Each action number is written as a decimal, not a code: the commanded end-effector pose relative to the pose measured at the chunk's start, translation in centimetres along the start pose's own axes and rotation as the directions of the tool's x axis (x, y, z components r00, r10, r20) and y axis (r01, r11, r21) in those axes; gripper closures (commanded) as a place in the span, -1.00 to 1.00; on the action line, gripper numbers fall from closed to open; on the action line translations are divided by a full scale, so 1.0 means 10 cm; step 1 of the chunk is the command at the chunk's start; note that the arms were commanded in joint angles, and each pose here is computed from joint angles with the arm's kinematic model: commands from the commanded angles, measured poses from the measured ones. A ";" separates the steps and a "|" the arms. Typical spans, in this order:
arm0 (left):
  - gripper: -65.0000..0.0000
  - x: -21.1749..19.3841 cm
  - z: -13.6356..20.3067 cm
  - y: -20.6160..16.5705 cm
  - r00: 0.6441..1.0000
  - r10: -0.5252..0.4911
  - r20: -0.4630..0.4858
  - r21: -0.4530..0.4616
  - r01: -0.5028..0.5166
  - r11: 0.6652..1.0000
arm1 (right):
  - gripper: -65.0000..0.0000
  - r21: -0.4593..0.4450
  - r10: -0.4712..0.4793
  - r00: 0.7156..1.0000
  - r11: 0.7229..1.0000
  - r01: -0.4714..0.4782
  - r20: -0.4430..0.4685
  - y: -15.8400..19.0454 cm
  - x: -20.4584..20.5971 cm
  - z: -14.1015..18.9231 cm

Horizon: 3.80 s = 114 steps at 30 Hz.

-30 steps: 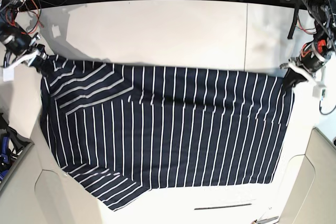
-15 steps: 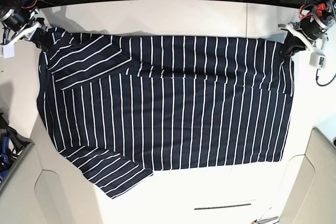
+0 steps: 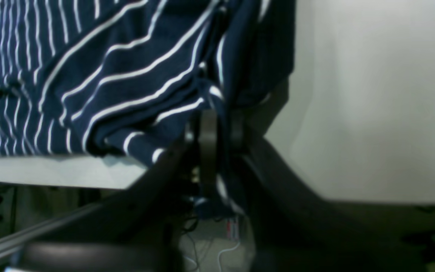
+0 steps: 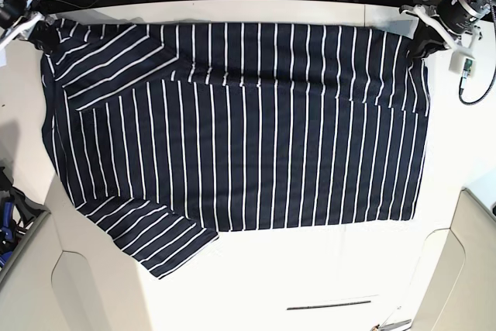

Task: Fold the T-shirt properly
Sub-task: 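Lay the shoulder edge down and open both grippers, then grasp the shirt's side edges with both grippers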

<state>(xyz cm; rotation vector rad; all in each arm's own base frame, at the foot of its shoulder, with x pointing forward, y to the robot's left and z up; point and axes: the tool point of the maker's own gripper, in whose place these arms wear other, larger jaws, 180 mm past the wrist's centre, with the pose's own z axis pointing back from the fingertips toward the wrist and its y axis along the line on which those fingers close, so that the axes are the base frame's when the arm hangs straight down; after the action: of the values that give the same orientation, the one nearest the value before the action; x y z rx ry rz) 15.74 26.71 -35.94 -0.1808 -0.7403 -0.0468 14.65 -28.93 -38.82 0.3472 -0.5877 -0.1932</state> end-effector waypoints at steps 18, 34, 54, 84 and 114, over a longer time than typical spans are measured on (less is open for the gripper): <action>0.21 0.23 0.14 0.03 0.994 0.059 0.091 -0.027 -0.057 0.998 | -0.09 -0.040 0.004 0.992 0.999 0.001 0.123 -0.15 0.31 0.21; -0.06 0.94 0.43 0.43 0.945 0.030 0.327 0.046 -0.047 0.998 | -0.09 -0.112 0.138 0.861 0.989 -0.095 0.490 -0.21 1.86 0.53; -0.29 1.68 -0.61 0.96 0.944 0.076 0.320 0.012 -0.085 0.996 | -0.10 0.015 0.032 0.913 0.999 -0.042 0.408 0.05 2.78 -1.10; -0.31 1.80 -1.89 1.18 0.933 0.310 0.183 0.031 -0.321 0.947 | -0.10 0.043 -0.079 0.953 0.997 0.070 0.294 0.01 2.24 -1.61; 1.00 2.23 -1.88 0.69 0.953 0.257 0.162 -0.145 -0.234 0.961 | 1.00 0.115 -0.023 0.973 0.993 -0.004 0.231 0.45 2.25 -1.66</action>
<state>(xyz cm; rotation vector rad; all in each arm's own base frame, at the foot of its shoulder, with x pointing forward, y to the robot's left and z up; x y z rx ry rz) 43.79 29.56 -38.53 -0.3989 -0.8047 0.1804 41.05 -25.62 -41.27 0.4436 -0.7442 -0.2194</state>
